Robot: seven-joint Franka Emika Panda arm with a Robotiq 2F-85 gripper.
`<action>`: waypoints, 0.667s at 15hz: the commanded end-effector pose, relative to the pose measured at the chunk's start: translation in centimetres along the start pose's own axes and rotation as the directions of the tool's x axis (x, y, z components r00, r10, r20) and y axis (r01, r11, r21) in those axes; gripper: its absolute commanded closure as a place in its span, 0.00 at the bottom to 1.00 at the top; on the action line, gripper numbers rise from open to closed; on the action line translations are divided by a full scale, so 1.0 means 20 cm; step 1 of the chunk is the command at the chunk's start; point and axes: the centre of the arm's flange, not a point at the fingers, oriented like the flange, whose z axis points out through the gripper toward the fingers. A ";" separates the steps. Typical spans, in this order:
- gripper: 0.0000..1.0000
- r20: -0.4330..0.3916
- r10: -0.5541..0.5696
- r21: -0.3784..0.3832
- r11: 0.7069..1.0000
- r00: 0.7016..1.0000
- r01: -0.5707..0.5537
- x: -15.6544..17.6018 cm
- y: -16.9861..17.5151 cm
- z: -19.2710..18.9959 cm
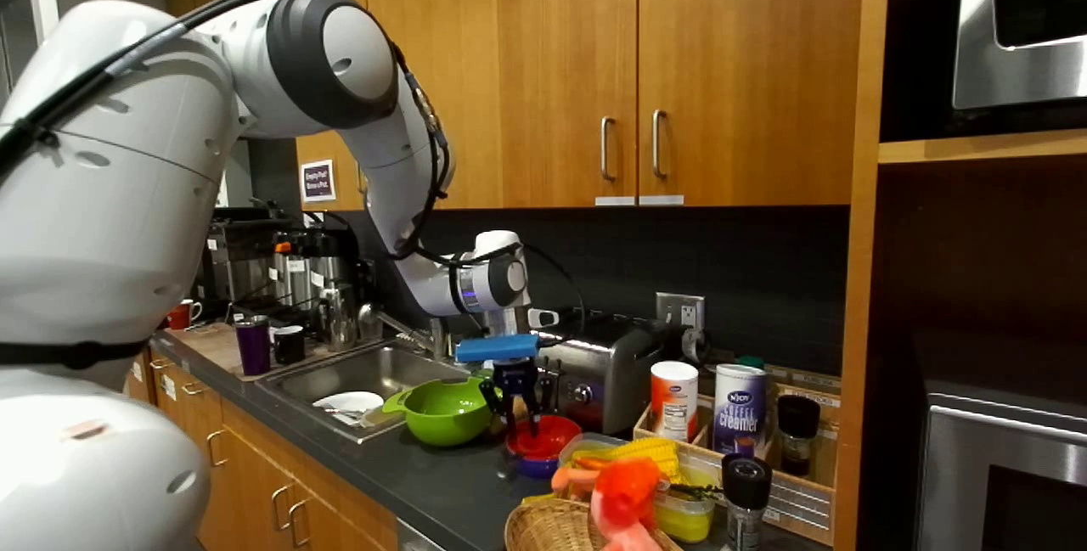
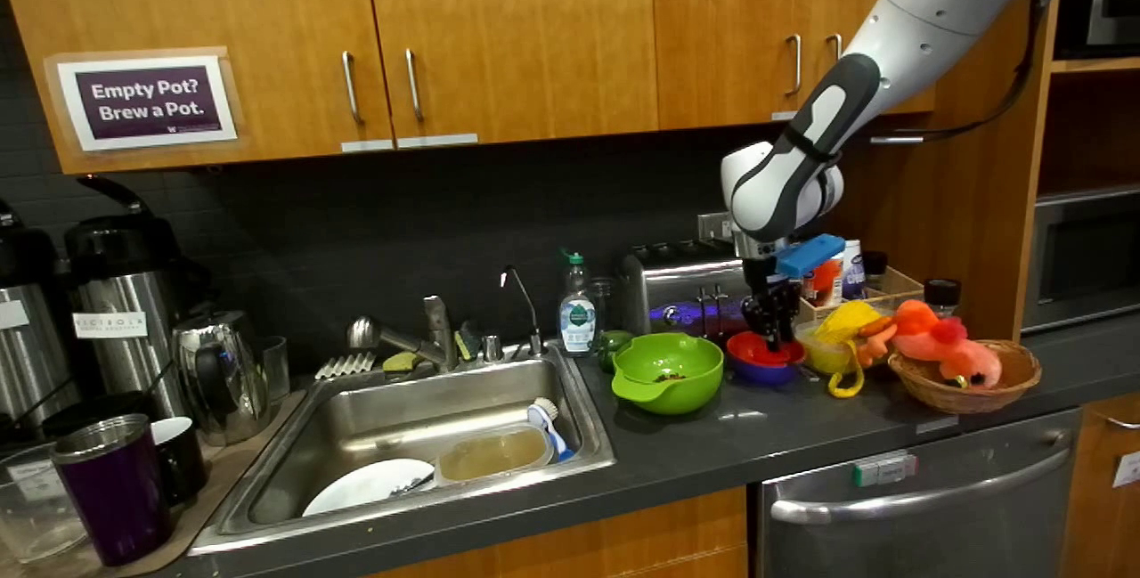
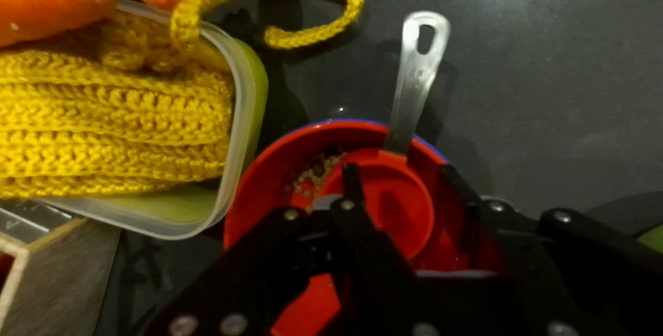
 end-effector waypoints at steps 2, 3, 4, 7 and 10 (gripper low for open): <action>0.19 -0.004 0.000 0.002 1.000 1.000 0.000 0.00 0.00 0.00; 0.13 -0.006 -0.001 0.002 1.000 1.000 0.001 0.00 0.00 0.00; 0.05 -0.008 -0.002 0.006 1.000 1.000 0.002 0.00 0.00 -0.01; 0.00 -0.066 -0.037 0.106 0.993 0.997 0.044 0.00 -0.03 -0.02; 0.00 -0.168 -0.075 0.230 0.967 0.983 0.113 0.02 -0.09 -0.08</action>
